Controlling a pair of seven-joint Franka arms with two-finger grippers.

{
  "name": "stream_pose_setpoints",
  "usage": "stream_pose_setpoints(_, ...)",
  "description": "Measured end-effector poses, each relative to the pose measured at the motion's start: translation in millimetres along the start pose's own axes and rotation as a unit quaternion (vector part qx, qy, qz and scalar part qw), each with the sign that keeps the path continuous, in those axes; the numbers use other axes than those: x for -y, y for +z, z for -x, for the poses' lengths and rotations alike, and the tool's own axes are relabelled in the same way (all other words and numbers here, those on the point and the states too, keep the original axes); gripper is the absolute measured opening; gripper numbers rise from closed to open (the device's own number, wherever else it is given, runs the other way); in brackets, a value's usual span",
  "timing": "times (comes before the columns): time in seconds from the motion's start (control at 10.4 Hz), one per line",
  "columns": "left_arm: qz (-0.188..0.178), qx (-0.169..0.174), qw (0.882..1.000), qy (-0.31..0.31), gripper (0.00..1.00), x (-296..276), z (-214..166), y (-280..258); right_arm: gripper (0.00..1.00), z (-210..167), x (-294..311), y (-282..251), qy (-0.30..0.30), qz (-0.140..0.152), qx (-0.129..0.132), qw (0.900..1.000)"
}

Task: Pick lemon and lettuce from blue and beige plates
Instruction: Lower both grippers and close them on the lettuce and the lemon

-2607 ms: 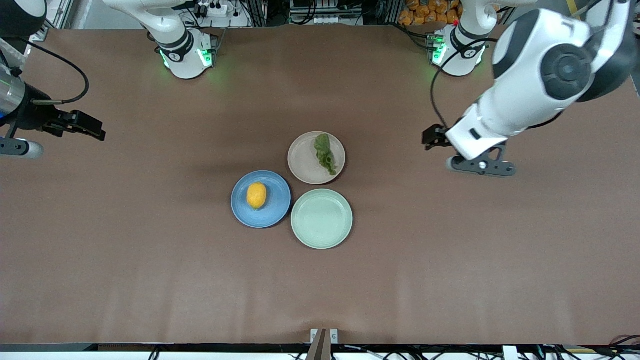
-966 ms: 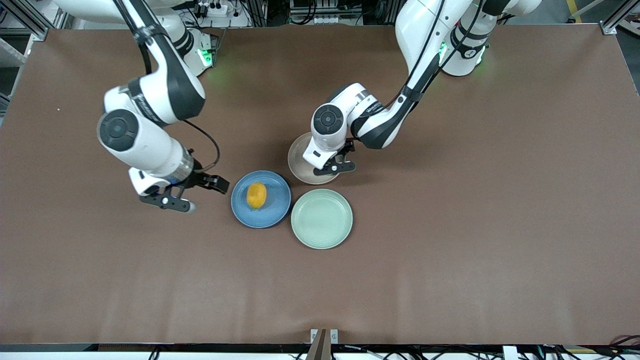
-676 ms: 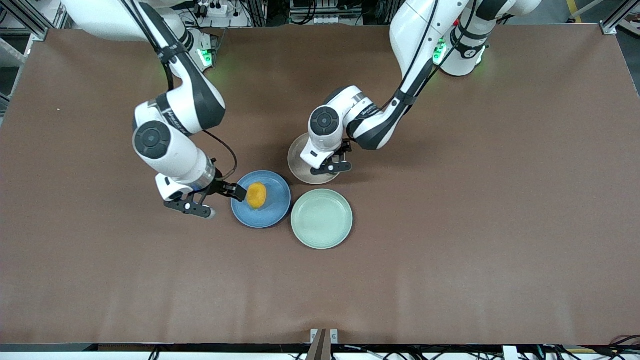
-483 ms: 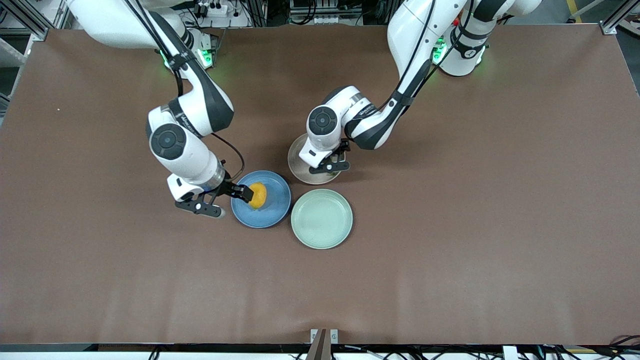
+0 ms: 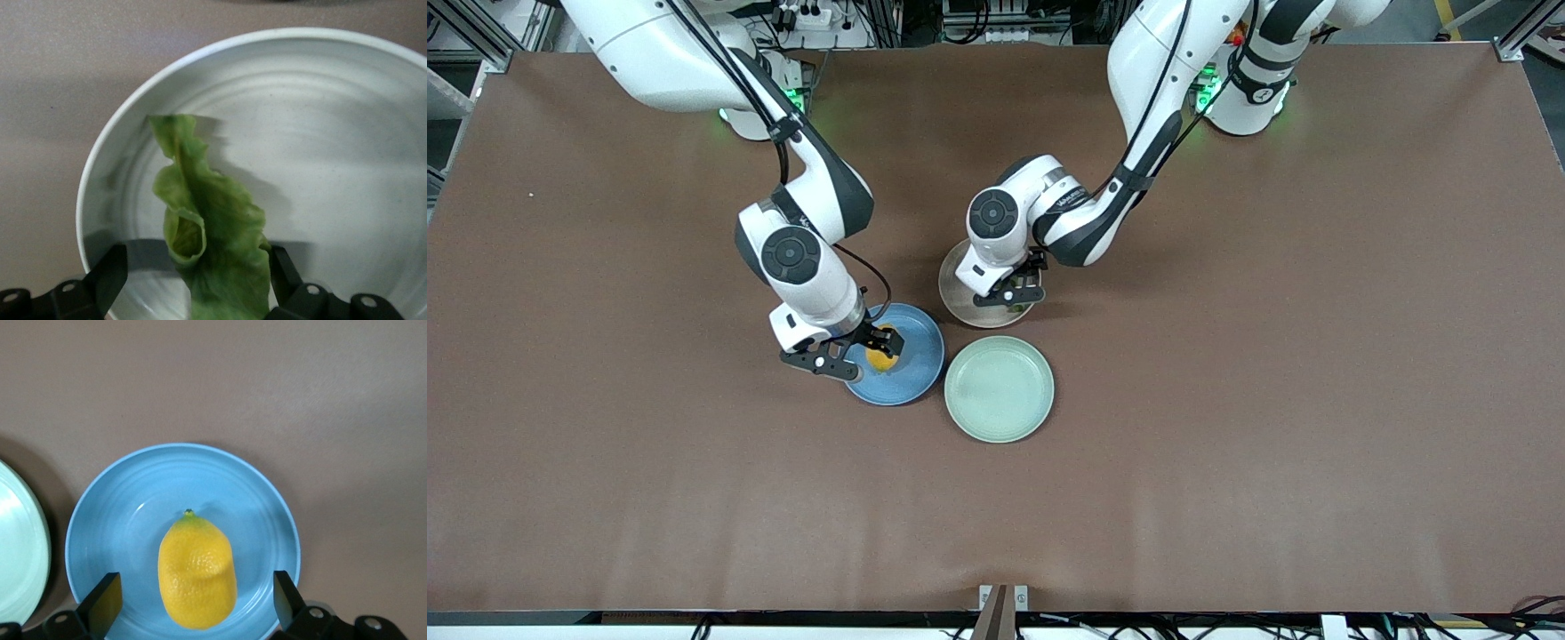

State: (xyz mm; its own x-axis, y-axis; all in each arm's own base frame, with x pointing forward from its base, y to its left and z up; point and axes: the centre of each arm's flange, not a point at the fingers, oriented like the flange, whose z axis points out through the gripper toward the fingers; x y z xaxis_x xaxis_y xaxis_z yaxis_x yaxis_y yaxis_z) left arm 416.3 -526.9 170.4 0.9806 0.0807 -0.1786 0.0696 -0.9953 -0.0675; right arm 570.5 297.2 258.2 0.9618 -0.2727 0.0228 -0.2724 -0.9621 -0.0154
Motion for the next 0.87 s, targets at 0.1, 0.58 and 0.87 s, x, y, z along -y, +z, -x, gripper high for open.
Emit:
stream_pose_setpoints(0.1, 0.003, -0.002, 1.0, 0.0, 0.78, -1.6, -0.5, -2.6, 1.0, 2.0, 1.5, 3.9, -0.001, 0.003, 0.0, 1.0)
stream_pose_setpoints(0.58, 0.01, -0.008, 1.0, -0.007, 0.07, -6.0, -2.8, -11.7, 1.0, 7.8, 6.4, 34.6, 0.003, 0.01, -0.01, 1.0)
stream_pose_setpoints(0.87, 0.011, -0.008, 1.0, -0.012, 0.04, -6.5, -2.7, -12.2, 1.0, 12.1, 8.4, 50.0, 0.005, 0.019, -0.019, 1.0)
